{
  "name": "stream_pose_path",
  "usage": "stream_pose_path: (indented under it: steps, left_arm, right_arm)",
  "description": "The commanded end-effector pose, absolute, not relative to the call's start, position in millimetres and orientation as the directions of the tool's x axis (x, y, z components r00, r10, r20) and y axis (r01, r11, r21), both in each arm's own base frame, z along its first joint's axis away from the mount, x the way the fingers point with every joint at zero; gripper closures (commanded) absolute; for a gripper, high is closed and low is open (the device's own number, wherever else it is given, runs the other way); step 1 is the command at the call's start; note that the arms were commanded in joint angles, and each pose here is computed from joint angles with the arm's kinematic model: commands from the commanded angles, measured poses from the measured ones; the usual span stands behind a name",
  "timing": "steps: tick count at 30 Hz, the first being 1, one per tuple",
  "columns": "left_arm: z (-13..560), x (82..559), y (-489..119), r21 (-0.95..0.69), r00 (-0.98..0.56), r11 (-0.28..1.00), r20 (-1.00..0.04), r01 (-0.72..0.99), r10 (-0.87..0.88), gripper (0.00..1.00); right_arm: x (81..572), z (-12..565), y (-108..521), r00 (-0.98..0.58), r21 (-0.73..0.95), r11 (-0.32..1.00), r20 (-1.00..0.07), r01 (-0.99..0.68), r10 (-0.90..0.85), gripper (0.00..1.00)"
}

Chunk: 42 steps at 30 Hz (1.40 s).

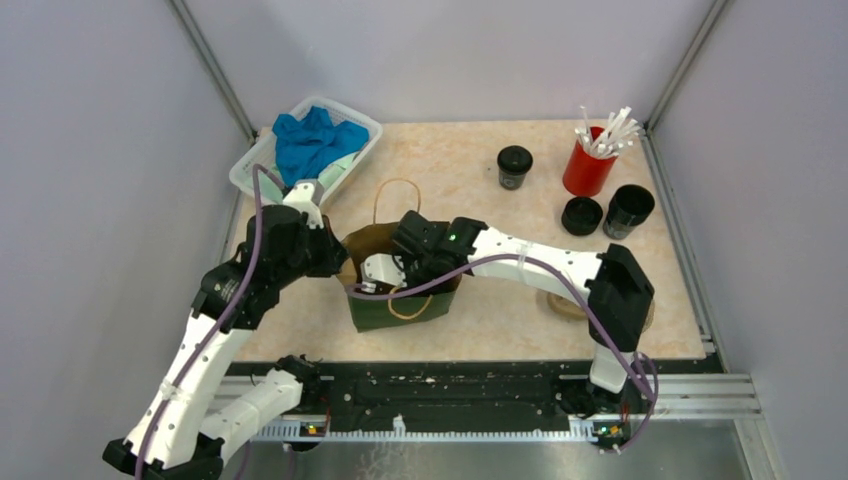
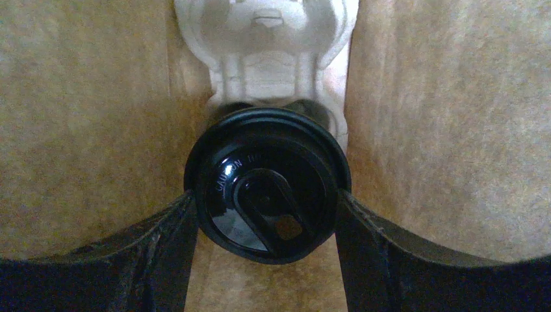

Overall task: Pack the takeout coffee
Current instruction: Place the coffee cup on the cup tray.

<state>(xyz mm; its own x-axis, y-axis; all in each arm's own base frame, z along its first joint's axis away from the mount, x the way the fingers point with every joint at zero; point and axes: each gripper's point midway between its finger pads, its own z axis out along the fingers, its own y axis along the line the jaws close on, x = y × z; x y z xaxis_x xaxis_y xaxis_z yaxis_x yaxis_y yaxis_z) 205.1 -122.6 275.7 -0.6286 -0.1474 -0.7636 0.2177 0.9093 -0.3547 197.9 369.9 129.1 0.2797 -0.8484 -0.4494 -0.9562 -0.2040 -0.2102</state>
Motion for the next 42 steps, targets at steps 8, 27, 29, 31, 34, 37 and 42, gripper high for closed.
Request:
stream_pose_path:
  steps: [8, 27, 29, 31, 34, 37, 42]
  left_arm:
    - [280.2, 220.2, -112.0, -0.260, -0.576, 0.941, -0.812, 0.215, -0.093, 1.00]
    - [276.5, 216.9, -109.6, -0.238, -0.572, 0.943, -0.818, 0.231, -0.066, 1.00]
    - [275.9, 216.7, -109.2, -0.238, -0.574, 0.944, -0.816, 0.229, -0.066, 1.00]
    - [277.4, 216.4, -109.9, -0.240, -0.572, 0.942, -0.817, 0.234, -0.067, 1.00]
    - [277.2, 216.3, -110.7, -0.242, -0.573, 0.941, -0.817, 0.237, -0.066, 1.00]
    - [277.0, 217.4, -111.6, -0.240, -0.574, 0.940, -0.817, 0.241, -0.061, 1.00]
    - [275.7, 219.8, -111.1, -0.227, -0.573, 0.943, -0.818, 0.242, -0.050, 1.00]
  right_arm:
    - [148.3, 59.8, 338.8, 0.204, 0.061, -0.225, -0.244, -0.972, -0.948, 0.84]
    - [166.9, 132.9, 387.1, 0.147, -0.046, -0.140, -0.411, -0.989, -0.900, 0.48]
    - [169.0, 143.2, 392.8, 0.146, -0.062, -0.132, -0.431, -0.989, -0.890, 0.41]
    - [171.5, 153.2, 397.7, 0.136, -0.076, -0.114, -0.454, -0.991, -0.881, 0.36]
    - [174.7, 169.1, 403.6, 0.132, -0.110, -0.090, -0.477, -0.990, -0.869, 0.27]
    - [177.5, 186.7, 408.5, 0.125, -0.138, -0.063, -0.502, -0.988, -0.856, 0.21]
    - [180.5, 212.7, 408.9, 0.090, -0.163, -0.006, -0.517, -0.987, -0.851, 0.16]
